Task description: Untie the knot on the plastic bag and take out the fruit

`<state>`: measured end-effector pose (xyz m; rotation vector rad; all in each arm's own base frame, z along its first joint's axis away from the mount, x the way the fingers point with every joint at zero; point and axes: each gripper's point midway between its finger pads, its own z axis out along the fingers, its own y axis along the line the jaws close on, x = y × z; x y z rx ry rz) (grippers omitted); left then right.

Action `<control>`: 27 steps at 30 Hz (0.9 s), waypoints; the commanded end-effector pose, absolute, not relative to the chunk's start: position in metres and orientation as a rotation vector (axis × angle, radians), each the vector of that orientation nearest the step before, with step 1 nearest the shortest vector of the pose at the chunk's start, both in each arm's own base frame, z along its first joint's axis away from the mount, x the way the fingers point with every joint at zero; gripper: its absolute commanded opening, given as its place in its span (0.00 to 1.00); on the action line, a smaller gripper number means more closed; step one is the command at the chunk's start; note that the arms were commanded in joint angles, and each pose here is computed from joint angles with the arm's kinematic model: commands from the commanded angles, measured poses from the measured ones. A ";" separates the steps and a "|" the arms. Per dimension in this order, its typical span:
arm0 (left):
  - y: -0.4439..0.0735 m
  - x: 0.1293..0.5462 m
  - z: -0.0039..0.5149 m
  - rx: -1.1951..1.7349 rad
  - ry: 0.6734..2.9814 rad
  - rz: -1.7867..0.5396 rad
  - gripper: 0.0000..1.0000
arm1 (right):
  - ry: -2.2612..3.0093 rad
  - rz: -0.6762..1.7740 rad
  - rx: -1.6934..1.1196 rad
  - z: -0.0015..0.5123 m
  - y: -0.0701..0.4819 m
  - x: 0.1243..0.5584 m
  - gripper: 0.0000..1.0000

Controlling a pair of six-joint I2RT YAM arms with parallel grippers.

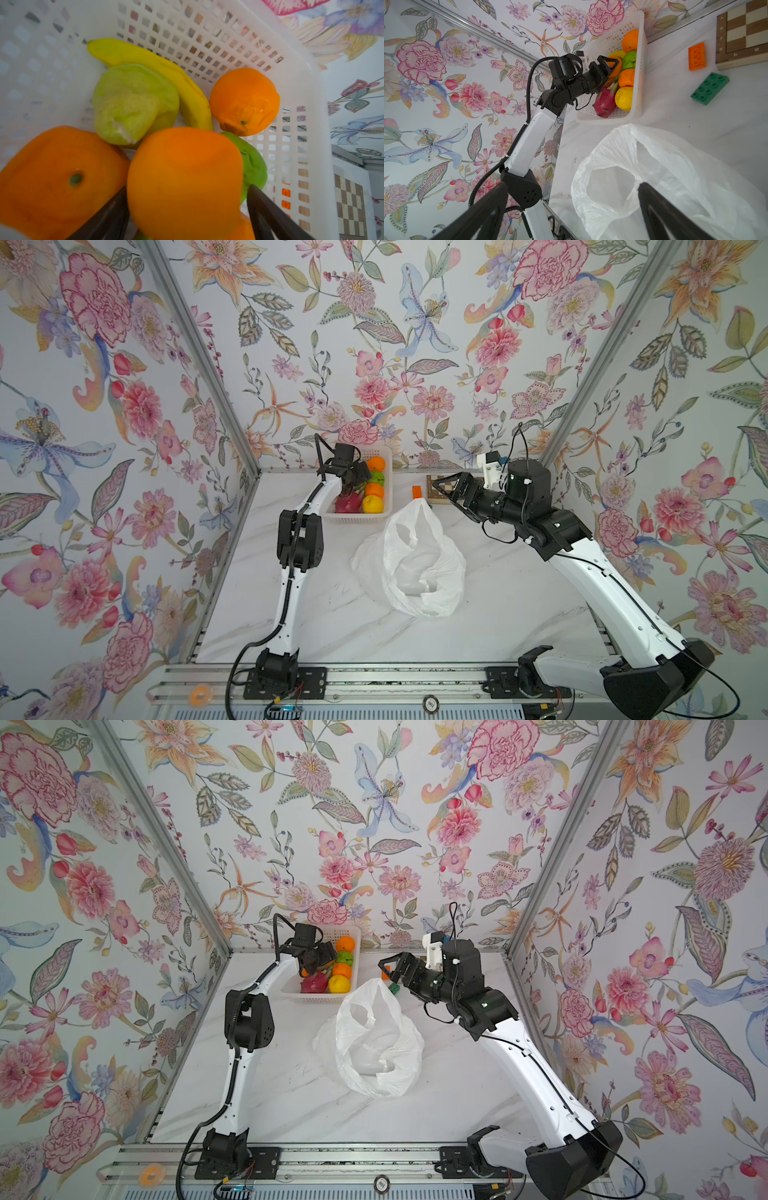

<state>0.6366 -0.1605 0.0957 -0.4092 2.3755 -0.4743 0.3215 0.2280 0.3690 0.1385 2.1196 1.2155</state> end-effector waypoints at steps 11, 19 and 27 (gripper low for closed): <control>-0.126 0.563 0.257 -0.303 2.096 -0.437 0.96 | 2.112 1.053 0.197 0.341 0.175 0.327 0.99; -0.094 0.442 0.295 -0.230 2.000 -0.381 0.96 | 2.121 0.811 0.319 0.292 0.113 0.336 0.99; -0.041 0.348 0.240 -0.122 1.982 -0.090 0.98 | 2.123 0.460 0.519 0.211 0.007 0.350 0.99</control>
